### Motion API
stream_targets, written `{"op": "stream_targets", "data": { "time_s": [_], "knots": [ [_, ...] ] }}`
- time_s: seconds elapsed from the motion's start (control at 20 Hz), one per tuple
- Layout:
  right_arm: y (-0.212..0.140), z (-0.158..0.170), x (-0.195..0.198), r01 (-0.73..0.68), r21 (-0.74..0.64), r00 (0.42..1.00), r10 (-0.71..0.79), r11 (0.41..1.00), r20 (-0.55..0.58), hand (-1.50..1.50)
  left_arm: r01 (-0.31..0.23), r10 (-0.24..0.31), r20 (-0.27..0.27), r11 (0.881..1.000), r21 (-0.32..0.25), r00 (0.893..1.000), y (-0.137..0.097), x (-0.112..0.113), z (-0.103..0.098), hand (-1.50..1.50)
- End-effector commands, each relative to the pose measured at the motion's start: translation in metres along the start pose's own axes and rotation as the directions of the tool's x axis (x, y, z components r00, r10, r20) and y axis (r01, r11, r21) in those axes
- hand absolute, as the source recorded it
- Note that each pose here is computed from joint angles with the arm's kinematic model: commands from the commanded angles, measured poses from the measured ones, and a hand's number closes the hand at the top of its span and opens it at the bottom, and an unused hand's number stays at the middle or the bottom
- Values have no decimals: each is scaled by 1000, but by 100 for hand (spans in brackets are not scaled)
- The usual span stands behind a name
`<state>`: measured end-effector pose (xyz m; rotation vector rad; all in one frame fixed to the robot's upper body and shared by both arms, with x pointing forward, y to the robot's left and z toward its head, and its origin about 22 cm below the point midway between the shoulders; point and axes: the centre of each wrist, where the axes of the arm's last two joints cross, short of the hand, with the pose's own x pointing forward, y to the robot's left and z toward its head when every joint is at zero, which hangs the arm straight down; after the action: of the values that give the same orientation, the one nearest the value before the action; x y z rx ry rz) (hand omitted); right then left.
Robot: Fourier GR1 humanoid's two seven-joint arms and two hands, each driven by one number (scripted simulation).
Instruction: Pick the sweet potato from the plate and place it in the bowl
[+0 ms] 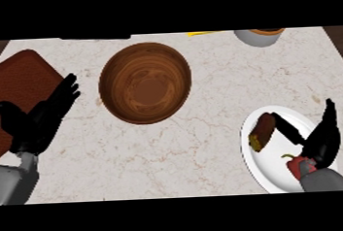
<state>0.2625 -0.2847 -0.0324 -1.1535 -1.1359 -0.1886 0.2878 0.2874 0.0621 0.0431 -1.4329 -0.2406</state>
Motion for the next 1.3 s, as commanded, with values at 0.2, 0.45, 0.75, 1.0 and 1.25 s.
{"op": "stream_targets", "data": {
  "time_s": [0.2,0.45,0.75,1.0,1.25],
  "knots": [
    [8,-26,63,-241,177,954,267,954,-139,-150,2,-2,-6,1000,-30,1000,1,6,-7,0],
    [10,-28,139,-363,261,883,419,895,-210,-150,-1,1,-24,1000,-24,1000,1,1,-9,0],
    [16,-20,190,-472,364,775,574,803,-263,-150,2,-2,-18,1000,-1,1000,0,1,-8,0],
    [34,-10,221,-461,409,777,581,788,-242,-150,-19,19,-25,1000,8,1000,7,1,-4,0],
    [36,-22,222,-511,422,723,640,749,-262,-150,-20,21,-22,999,38,1000,27,10,-8,0]
  ]
}}
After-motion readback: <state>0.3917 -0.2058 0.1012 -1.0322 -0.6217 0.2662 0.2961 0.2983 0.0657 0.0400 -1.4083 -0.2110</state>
